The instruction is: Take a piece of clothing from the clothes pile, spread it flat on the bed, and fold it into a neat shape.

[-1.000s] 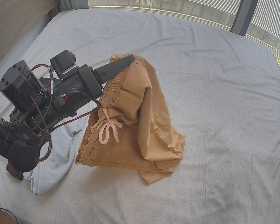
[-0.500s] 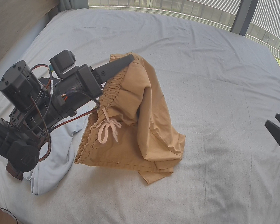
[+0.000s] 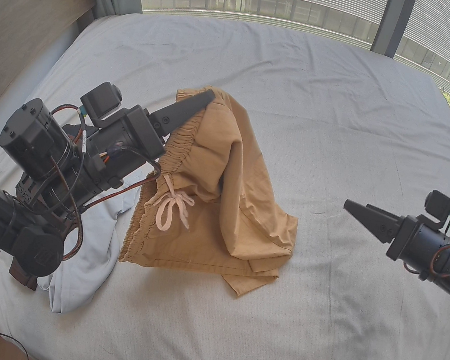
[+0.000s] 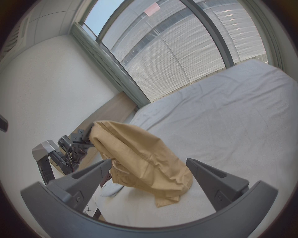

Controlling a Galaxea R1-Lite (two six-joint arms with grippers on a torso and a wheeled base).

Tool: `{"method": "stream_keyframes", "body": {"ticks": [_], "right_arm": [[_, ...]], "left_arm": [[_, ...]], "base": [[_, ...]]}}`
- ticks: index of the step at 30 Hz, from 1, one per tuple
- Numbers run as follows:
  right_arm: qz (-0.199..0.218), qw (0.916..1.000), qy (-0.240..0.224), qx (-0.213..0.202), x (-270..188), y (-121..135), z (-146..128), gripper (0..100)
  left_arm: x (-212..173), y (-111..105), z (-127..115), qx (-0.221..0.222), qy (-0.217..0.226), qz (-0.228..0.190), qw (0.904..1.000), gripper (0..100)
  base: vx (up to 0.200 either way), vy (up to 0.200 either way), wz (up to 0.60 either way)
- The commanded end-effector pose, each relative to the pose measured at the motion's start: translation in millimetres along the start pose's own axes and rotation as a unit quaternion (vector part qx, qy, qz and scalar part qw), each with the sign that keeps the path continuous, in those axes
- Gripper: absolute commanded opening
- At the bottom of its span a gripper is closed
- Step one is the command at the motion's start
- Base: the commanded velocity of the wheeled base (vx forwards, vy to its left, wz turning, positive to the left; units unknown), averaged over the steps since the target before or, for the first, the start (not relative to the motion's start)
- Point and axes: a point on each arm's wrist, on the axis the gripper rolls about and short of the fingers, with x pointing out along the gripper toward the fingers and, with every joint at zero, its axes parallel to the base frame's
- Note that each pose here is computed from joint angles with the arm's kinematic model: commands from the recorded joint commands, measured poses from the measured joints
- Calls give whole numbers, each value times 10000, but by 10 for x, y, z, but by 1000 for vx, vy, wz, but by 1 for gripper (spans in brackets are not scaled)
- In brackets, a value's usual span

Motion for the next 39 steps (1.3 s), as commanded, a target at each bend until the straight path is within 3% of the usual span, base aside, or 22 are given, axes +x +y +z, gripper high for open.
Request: {"method": "stream_keyframes", "body": {"ticks": [1,9,21,39], "right_arm": [[-150,9985,472,236,176,-127,-222,100],[-257,9927,896,771,335,-207,-429,100],[-306,9859,1307,1001,565,-398,-888,100],[-228,9793,1345,1499,849,-549,-1340,100]], "left_arm": [[-15,35,20,28,-26,58,10000,0],[-23,51,37,48,-45,85,9999,0],[-38,77,71,80,-87,129,9998,0],[-38,77,71,80,-87,129,9998,0]], "base": [[0,0,0],[0,0,0],[0,0,0],[0,0,0]]}}
